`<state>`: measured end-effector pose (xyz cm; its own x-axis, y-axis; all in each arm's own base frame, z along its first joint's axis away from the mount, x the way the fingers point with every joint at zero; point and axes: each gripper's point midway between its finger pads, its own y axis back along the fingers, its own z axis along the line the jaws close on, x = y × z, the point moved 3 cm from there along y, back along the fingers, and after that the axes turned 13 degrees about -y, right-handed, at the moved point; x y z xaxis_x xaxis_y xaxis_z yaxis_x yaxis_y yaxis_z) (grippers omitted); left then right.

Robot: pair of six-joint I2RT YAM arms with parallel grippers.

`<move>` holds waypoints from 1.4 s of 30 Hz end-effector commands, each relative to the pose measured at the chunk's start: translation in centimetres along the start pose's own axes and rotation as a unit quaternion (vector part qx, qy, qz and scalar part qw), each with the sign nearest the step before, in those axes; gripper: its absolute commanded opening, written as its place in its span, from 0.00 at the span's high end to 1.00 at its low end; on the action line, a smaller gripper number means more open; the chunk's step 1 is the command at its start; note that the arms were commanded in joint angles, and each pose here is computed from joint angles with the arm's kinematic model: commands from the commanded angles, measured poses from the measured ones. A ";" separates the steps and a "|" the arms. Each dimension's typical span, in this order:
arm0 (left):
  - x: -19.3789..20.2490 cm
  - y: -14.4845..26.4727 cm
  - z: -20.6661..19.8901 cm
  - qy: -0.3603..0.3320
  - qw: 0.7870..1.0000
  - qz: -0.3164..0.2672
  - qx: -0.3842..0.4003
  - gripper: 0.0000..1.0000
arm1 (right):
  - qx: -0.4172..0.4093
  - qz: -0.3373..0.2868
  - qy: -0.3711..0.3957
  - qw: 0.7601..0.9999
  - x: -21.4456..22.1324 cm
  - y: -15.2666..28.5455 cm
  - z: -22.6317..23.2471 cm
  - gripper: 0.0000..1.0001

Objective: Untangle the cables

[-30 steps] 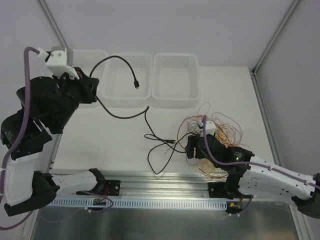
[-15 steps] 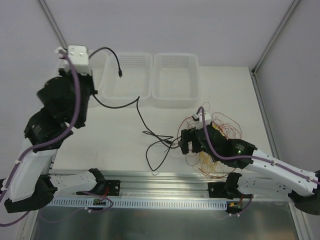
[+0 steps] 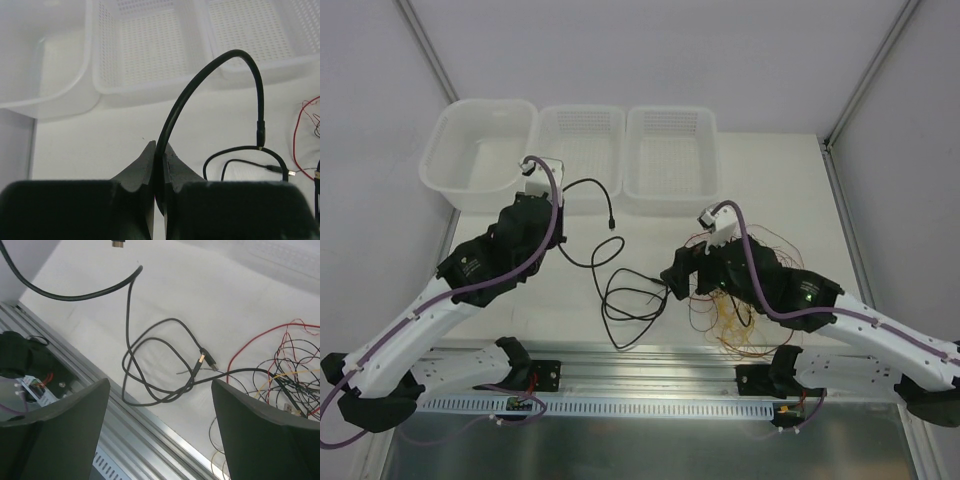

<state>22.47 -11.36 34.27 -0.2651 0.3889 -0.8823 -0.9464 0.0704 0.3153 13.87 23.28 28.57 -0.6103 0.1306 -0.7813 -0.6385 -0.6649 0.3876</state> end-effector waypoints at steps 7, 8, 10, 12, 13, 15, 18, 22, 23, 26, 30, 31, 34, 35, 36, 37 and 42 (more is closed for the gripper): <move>11.8 -4.5 -5.5 0.140 0.973 0.182 0.019 1.00 | 0.071 0.066 0.042 0.994 4.6 -2.3 -3.5 0.13; 13.8 -5.0 -5.8 0.144 0.966 0.213 0.012 1.00 | 0.076 0.073 0.044 0.993 5.2 -2.4 -3.9 0.13; 15.4 -5.5 -5.6 0.175 0.955 0.237 -0.010 0.97 | 0.083 0.077 0.044 0.993 5.6 -2.4 -4.4 0.13; 16.8 -5.7 -5.7 0.188 0.948 0.256 -0.023 0.87 | 0.085 0.079 0.042 0.992 6.3 -2.2 -4.9 0.13; 17.2 -5.9 -5.4 0.196 0.944 0.263 -0.031 0.78 | 0.087 0.079 0.041 0.992 6.4 -2.2 -5.1 0.13; 18.2 -6.0 -5.5 0.208 0.937 0.280 -0.037 0.58 | 0.085 0.080 0.038 0.992 6.9 -2.1 -5.4 0.13; 17.8 -5.3 -6.4 0.249 0.926 0.286 -0.007 0.32 | 0.084 0.080 0.037 0.993 7.1 -1.9 -5.6 0.13; 15.9 -2.9 -8.6 0.327 0.909 0.253 0.048 0.28 | 0.086 0.076 0.037 0.993 7.5 -1.3 -6.3 0.13; 15.4 -2.1 -9.7 0.319 0.913 0.246 0.068 0.28 | 0.086 0.073 0.037 0.993 7.5 -1.2 -6.4 0.13; 16.1 -1.8 -11.7 0.315 0.907 0.269 0.077 0.33 | 0.087 0.065 0.033 0.994 7.4 -0.9 -6.7 0.13; 18.7 -2.3 -13.1 0.338 0.888 0.310 0.039 0.49 | 0.086 0.069 0.032 0.993 7.7 -0.8 -6.9 0.13; 19.0 -2.5 -13.3 0.341 0.886 0.313 0.034 0.52 | 0.084 0.069 0.029 0.994 7.7 -0.6 -6.8 0.13; 20.2 -3.4 -14.2 0.350 0.881 0.319 0.023 0.56 | 0.079 0.068 0.021 0.994 8.1 -0.2 -7.0 0.13; 20.8 -3.6 -14.6 0.347 0.880 0.324 0.021 0.56 | 0.075 0.061 0.013 0.995 7.9 0.0 -7.0 0.13; 20.9 -3.9 -14.8 0.349 0.879 0.323 0.023 0.57 | 0.077 0.064 0.012 0.995 8.3 0.1 -7.3 0.13; 21.2 -4.0 -15.1 0.350 0.878 0.325 0.025 0.57 | 0.077 0.063 0.009 0.995 8.4 0.2 -7.4 0.13; 21.7 -5.3 -16.4 0.350 0.877 0.328 0.028 0.58 | 0.075 0.063 -0.003 0.995 9.0 0.5 -7.8 0.13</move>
<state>17.88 -16.90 7.82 -0.8340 -0.2562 -0.4888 -0.5178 0.0569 0.8536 11.92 18.56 18.01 -0.6832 0.0274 -0.7298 -0.6170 -0.5563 0.5567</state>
